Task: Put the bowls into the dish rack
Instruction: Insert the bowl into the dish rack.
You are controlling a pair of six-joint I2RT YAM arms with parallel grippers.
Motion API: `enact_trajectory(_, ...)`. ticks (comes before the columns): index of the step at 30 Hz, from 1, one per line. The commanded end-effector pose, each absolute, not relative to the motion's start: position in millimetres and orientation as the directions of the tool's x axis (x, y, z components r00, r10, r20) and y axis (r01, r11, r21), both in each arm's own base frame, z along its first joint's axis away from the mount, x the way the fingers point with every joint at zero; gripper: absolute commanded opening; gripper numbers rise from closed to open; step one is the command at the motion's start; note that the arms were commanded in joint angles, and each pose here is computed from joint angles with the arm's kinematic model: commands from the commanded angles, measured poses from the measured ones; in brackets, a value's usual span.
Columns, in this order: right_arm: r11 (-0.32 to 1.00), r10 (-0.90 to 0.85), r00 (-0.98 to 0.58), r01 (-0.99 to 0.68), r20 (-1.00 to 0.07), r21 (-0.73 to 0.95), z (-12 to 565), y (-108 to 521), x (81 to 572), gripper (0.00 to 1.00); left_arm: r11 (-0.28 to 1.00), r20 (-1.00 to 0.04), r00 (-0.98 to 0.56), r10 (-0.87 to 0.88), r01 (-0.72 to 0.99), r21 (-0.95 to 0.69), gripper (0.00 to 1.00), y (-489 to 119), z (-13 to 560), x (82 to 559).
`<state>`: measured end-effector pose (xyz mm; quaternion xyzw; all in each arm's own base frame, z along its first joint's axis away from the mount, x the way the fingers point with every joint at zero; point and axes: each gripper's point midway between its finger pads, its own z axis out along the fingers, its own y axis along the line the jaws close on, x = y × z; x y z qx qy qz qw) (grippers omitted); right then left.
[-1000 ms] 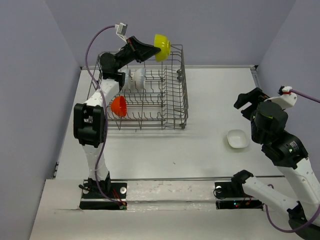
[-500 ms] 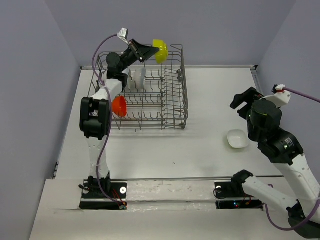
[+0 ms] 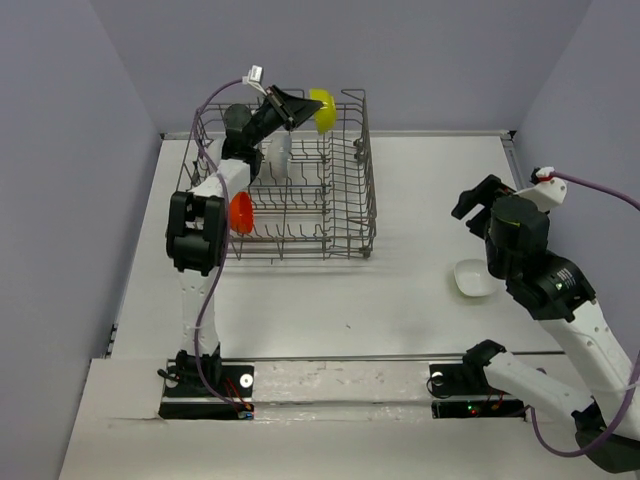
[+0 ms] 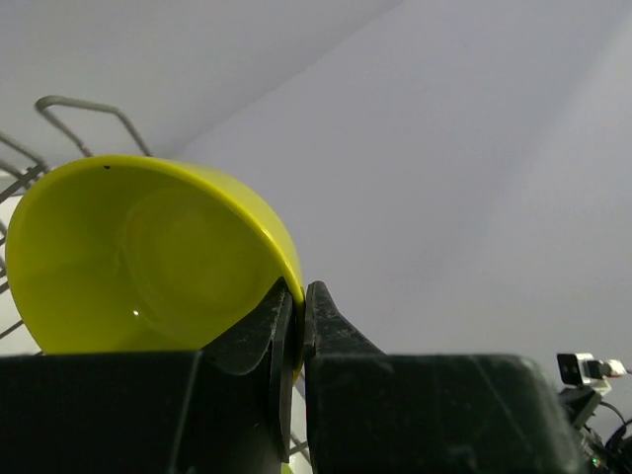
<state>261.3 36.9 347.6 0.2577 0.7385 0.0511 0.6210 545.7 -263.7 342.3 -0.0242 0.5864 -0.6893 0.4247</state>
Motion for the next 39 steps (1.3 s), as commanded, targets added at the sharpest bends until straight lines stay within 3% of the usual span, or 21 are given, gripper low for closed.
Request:
enact_trajectory(1, 0.855, 0.465, -0.074, 0.296, -0.882, 0.426, 350, 41, 263, 0.81, 0.074, -0.533, -0.574, -0.621, 0.634, -0.770, 0.00, -275, 369, 543)
enact_trajectory(39, 0.846, 0.489, -0.075, 0.282, -0.869, 0.452, 345, 42, 259, 0.81, 0.131, -0.452, -0.785, -0.425, 0.441, -0.888, 0.00, -320, 273, 547)
